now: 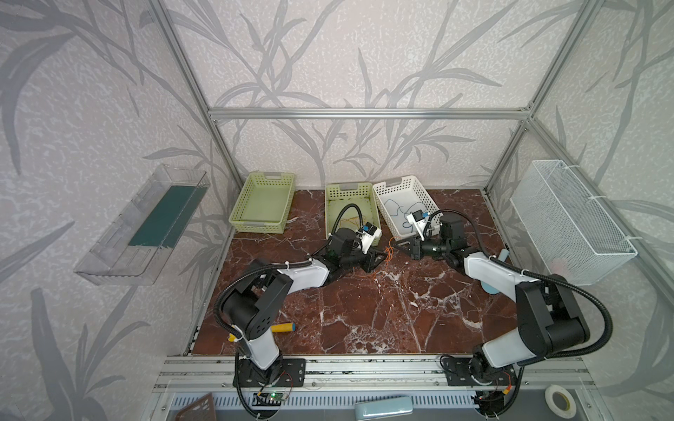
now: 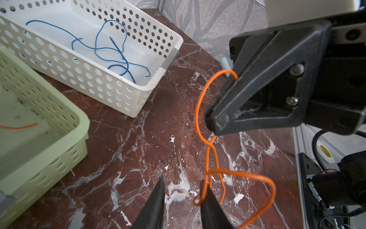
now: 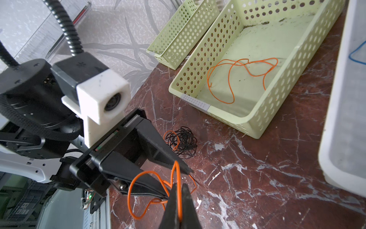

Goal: Untangle the cables

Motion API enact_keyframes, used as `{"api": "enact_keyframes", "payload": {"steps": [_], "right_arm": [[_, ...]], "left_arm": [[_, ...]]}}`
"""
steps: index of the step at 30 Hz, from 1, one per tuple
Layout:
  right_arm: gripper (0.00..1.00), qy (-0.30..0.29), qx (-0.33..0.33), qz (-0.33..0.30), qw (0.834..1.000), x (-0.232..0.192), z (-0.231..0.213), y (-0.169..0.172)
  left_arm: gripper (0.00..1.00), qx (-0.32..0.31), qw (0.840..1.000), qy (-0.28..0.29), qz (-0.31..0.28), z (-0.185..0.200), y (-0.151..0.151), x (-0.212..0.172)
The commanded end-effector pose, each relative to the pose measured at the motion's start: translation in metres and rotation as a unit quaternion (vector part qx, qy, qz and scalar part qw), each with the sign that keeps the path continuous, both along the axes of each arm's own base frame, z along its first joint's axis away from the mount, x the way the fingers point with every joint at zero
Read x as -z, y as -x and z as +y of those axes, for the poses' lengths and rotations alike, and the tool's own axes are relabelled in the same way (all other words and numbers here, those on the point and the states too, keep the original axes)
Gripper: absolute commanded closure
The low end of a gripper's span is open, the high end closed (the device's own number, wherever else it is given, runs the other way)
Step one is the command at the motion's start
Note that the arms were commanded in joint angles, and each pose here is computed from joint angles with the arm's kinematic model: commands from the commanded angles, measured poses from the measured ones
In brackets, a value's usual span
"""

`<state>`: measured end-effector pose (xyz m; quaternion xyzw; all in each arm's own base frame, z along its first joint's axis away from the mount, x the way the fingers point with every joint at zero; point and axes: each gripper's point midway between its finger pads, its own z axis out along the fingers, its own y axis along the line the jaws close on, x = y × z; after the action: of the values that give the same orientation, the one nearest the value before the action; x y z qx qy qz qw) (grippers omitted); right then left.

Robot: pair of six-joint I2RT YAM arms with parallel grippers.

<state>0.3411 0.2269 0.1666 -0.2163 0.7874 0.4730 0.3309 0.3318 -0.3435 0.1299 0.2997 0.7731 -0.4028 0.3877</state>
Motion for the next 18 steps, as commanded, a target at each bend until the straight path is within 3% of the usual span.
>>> {"api": "enact_keyframes", "payload": {"steps": [1,6,8,9,12,18], "right_arm": [[1.0,-0.017,-0.019,-0.022,0.999,-0.015,0.004,0.002],[0.97,-0.019,-0.025,-0.017,0.999,-0.013,0.005,0.003],[0.86,-0.019,-0.022,-0.014,0.999,-0.011,0.005,0.002],[0.76,-0.017,-0.018,-0.016,1.0,-0.012,0.005,0.001],[0.52,0.001,0.015,-0.018,1.0,-0.011,-0.004,-0.006],[0.4,0.033,0.11,-0.016,0.993,-0.011,-0.043,-0.021]], "left_arm": [[0.73,0.001,0.999,0.03,-0.025,-0.011,-0.01,-0.021],[0.88,0.004,0.998,0.048,-0.034,-0.015,-0.014,-0.033],[0.97,0.005,0.998,0.053,-0.038,-0.017,-0.014,-0.037],[1.0,0.002,0.998,0.052,-0.04,-0.016,-0.015,-0.037],[1.0,-0.03,0.998,0.036,-0.051,-0.007,-0.02,-0.036],[1.0,-0.076,0.995,0.001,-0.071,0.012,-0.025,-0.039]]}}
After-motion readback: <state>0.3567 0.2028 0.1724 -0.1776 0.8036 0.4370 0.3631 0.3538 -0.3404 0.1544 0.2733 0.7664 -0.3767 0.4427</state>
